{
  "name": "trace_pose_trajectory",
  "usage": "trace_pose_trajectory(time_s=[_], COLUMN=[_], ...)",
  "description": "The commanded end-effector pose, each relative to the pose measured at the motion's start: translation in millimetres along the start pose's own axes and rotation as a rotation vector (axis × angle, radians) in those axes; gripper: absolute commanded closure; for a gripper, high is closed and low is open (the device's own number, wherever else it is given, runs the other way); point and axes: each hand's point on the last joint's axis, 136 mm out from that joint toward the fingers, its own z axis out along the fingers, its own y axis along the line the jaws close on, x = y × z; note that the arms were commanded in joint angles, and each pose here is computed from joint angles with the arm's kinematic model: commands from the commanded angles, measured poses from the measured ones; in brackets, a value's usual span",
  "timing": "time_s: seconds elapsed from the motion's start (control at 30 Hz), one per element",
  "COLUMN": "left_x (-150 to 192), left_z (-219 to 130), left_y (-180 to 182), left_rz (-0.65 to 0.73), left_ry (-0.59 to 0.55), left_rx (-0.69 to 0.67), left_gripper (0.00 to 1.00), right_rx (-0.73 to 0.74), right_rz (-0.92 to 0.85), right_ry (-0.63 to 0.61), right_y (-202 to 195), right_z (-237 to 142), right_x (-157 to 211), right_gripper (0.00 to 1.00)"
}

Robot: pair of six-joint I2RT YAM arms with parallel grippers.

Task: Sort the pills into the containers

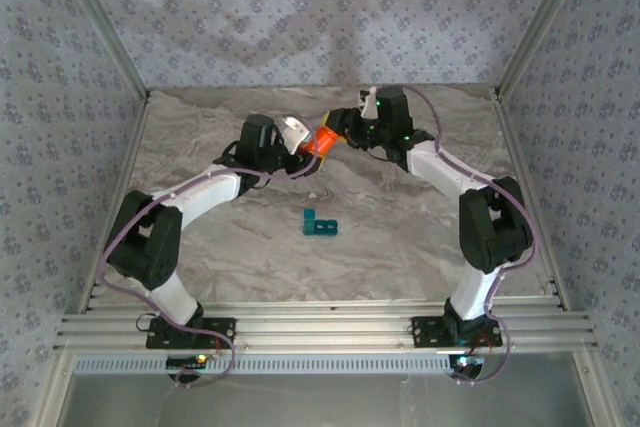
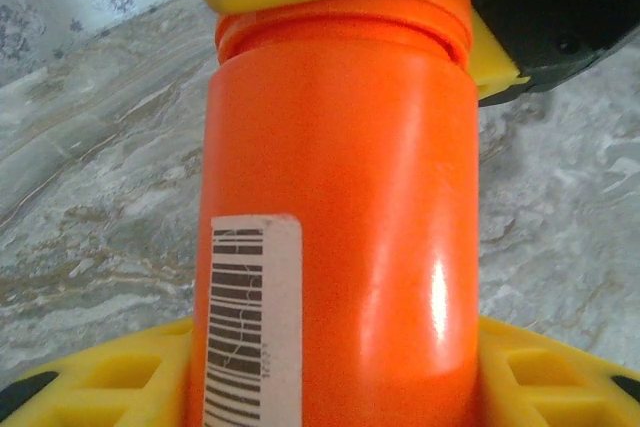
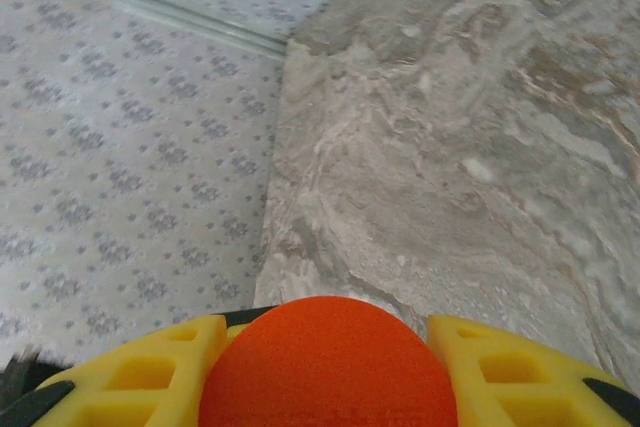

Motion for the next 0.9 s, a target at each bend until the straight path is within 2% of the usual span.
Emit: trace_pose_trajectory(time_s=[0.0,0.13,0.3,0.47,0.5,0.6,0.63,0.73,0.87], left_x=[-34.4,-36.9,-34.4,-33.5,-33.8,-34.9,-34.6,-32.5,-29.0], left_z=[-15.8,-26.9,-29.2,-27.3,-26.6,-24.6,-23.9,-21.4,-18.3], left_y=[-11.0,-18.7,-29.2,-29.8,-28.6,-23.5,-21.1,-11.6,-0.6], left_rz=[-0.038,-0.108,-0.127,-0.133,-0.132,-0.130,-0.127,-0.112,-0.070], left_ry=[-0.119,-0.143,-0.124,-0.118,-0.119,-0.121,-0.122,-0.118,-0.106], left_rx=[0.132,0.269,0.351,0.365,0.359,0.326,0.309,0.237,0.115], left_gripper=[1.00,1.00,1.00,1.00,1.00,1.00,1.00,1.00,1.00], right_rx=[-0.071,-0.163,-0.193,-0.199,-0.207,-0.215,-0.211,-0.181,-0.095], right_rz=[-0.204,-0.438,-0.503,-0.524,-0.515,-0.474,-0.450,-0.352,-0.130], right_ry=[-0.099,-0.152,-0.118,-0.075,-0.067,-0.065,-0.069,-0.113,-0.165], right_y=[5.7,10.7,11.2,13.8,15.1,20.2,21.3,19.1,-0.2], right_z=[-17.0,-37.3,-50.0,-54.4,-54.0,-54.2,-54.2,-58.4,-58.9], right_x=[-34.1,-46.0,-50.4,-45.9,-43.8,-40.9,-40.8,-47.8,-55.6], right_gripper=[0.71,0.69,0.70,0.69,0.64,0.29,0.24,0.18,0.17])
